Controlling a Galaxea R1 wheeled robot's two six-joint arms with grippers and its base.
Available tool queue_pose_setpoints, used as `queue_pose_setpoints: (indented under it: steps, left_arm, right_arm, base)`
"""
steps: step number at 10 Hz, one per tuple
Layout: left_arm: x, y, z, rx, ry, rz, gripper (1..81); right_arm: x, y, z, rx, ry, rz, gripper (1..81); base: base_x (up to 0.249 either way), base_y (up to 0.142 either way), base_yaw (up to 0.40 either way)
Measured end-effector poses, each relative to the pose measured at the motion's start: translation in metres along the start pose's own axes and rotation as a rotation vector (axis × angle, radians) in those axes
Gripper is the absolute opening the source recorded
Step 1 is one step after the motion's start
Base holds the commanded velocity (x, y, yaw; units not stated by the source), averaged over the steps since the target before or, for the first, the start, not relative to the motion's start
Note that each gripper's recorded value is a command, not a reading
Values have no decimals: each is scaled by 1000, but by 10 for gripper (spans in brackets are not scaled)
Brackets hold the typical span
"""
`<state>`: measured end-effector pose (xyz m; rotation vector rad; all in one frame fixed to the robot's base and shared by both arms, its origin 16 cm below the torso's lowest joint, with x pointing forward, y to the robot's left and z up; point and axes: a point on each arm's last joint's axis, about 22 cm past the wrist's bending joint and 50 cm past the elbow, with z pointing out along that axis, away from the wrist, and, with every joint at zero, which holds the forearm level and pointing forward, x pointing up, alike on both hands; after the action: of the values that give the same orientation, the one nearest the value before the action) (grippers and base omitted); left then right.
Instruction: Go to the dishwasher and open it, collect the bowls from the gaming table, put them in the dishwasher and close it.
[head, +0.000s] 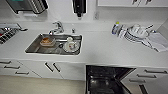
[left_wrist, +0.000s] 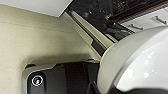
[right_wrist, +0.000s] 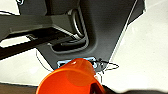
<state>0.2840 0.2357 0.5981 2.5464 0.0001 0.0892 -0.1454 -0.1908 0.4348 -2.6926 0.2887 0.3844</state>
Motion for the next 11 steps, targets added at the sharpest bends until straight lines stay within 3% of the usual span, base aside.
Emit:
queue_pose_setpoints:
  steps: [3, 4, 5, 8, 9, 11]
  left_arm:
    - [50, 44, 34, 35, -60, 38, 10]
    - [56, 59, 44, 31, -84, 40, 10]
    - [63, 67, 53, 44, -110, 41, 10]
    - [77, 117, 86, -2, -154, 76, 10]
    - [85, 134, 92, -17, -154, 92, 10]
    - [110, 161, 104, -17, -141, 129, 10]
  right_arm:
    - [-13, 2, 1, -3, -38, 19, 10]
    - [-18, 1, 2, -2, -49, 24, 10]
    - [-23, -1, 2, 2, -62, 32, 10]
    - [-39, 0, 2, 0, -97, 50, 10]
    - [-35, 0, 3, 1, -94, 48, 10]
    - [-29, -1, 4, 4, -85, 45, 10]
  base:
    - [0, 0, 0]
    - [0, 0, 0]
    - [0, 0, 0]
    - [0, 0, 0]
    - [0, 0, 0]
    - [0, 0, 0]
